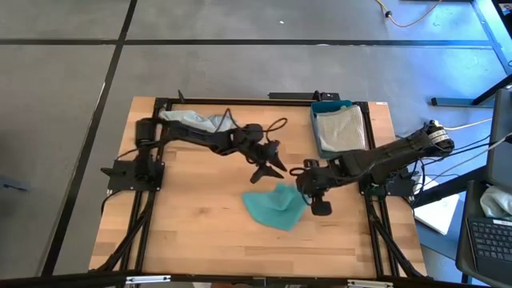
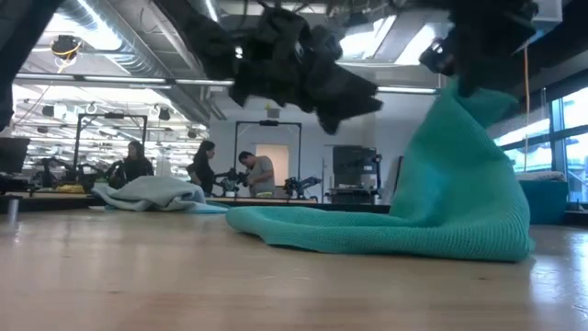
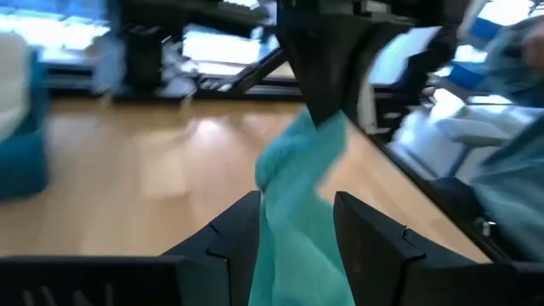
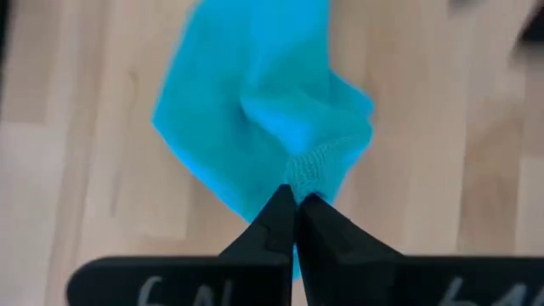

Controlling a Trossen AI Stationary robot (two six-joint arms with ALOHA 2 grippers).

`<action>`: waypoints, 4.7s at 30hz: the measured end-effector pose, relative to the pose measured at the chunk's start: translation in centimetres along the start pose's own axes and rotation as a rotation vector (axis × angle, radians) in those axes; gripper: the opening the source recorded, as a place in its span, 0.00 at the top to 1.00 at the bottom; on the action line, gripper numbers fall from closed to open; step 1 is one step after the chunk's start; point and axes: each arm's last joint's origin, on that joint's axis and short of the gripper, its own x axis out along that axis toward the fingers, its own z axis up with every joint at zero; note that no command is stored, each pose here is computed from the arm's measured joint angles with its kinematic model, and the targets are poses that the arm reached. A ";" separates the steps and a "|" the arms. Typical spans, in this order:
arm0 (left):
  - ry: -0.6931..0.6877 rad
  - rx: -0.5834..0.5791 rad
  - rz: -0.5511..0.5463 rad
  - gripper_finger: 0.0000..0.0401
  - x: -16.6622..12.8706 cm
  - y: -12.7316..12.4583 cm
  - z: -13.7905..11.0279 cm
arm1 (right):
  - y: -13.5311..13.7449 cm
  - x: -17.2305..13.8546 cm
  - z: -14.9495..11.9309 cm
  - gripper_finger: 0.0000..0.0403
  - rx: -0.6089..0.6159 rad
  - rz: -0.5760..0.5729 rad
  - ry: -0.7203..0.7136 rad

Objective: Fold microfiber towels
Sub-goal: Fold the blue microfiber cloth

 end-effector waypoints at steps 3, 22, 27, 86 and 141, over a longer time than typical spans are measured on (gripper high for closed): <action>-0.037 0.047 -0.056 0.65 1.2 0.5 0.4 | 0.7 0.0 0.5 0.98 -0.048 0.018 -0.066; -0.060 0.129 -0.324 0.65 4.9 -0.5 2.0 | 2.4 -0.5 1.6 0.98 -0.132 0.062 -0.201; -0.042 0.122 -0.371 0.65 5.5 -1.5 1.8 | 2.7 -2.1 2.5 0.98 -0.138 0.027 -0.227; -0.082 0.167 -0.083 0.71 7.7 -5.8 2.7 | 3.7 -1.9 0.5 0.98 -0.092 -0.145 -0.094; 0.086 0.301 0.459 0.66 6.5 -7.9 3.7 | 2.9 -2.1 0.1 0.98 -0.020 -0.357 -0.108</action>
